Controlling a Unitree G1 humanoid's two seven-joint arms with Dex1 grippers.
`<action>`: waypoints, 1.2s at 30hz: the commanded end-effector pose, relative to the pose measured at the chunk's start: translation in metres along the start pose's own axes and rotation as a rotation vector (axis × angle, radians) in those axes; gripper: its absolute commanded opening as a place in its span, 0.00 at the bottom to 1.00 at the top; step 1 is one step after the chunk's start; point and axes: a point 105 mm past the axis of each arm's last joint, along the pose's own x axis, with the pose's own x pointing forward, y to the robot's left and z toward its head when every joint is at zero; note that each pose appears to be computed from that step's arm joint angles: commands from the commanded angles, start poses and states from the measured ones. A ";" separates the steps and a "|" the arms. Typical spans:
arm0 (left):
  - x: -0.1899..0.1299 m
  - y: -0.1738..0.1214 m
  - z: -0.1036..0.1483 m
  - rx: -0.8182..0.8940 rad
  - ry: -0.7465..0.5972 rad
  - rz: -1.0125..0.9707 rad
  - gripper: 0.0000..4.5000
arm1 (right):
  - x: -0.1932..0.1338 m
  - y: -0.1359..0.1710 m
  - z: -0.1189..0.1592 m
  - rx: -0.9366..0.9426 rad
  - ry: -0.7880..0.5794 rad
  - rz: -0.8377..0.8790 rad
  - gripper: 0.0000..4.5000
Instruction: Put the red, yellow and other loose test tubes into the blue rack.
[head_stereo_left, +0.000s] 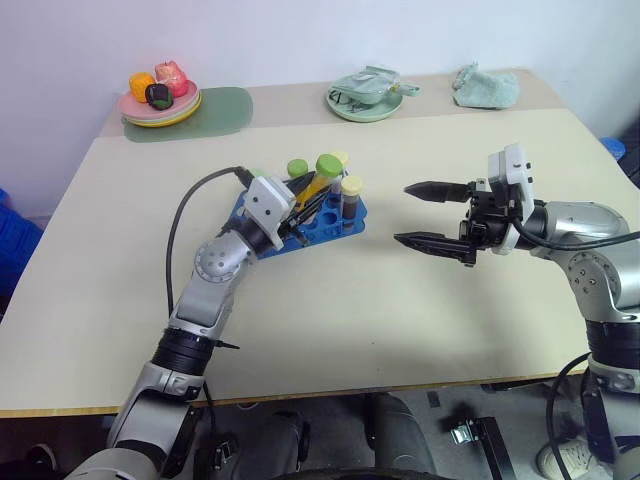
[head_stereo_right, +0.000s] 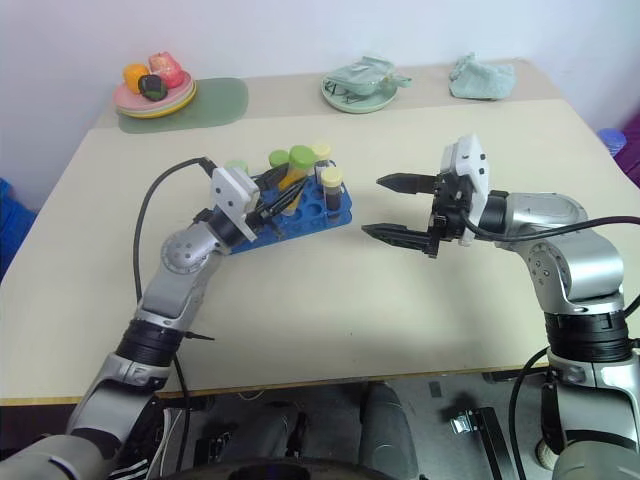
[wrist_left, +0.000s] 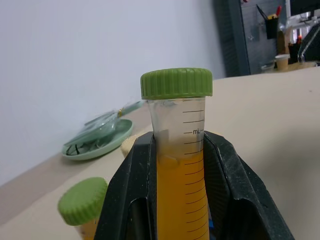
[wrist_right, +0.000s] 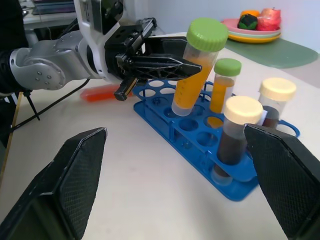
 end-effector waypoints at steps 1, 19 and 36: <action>0.004 0.008 0.008 0.035 -0.038 0.038 0.16 | -0.005 0.001 0.014 -0.053 -0.023 -0.010 1.00; 0.011 0.007 -0.011 -0.107 -0.029 0.100 0.16 | -0.009 -0.003 0.016 -0.074 -0.007 -0.034 1.00; -0.001 0.004 -0.014 -0.174 -0.012 0.108 0.16 | -0.009 -0.006 0.017 -0.085 -0.009 -0.034 1.00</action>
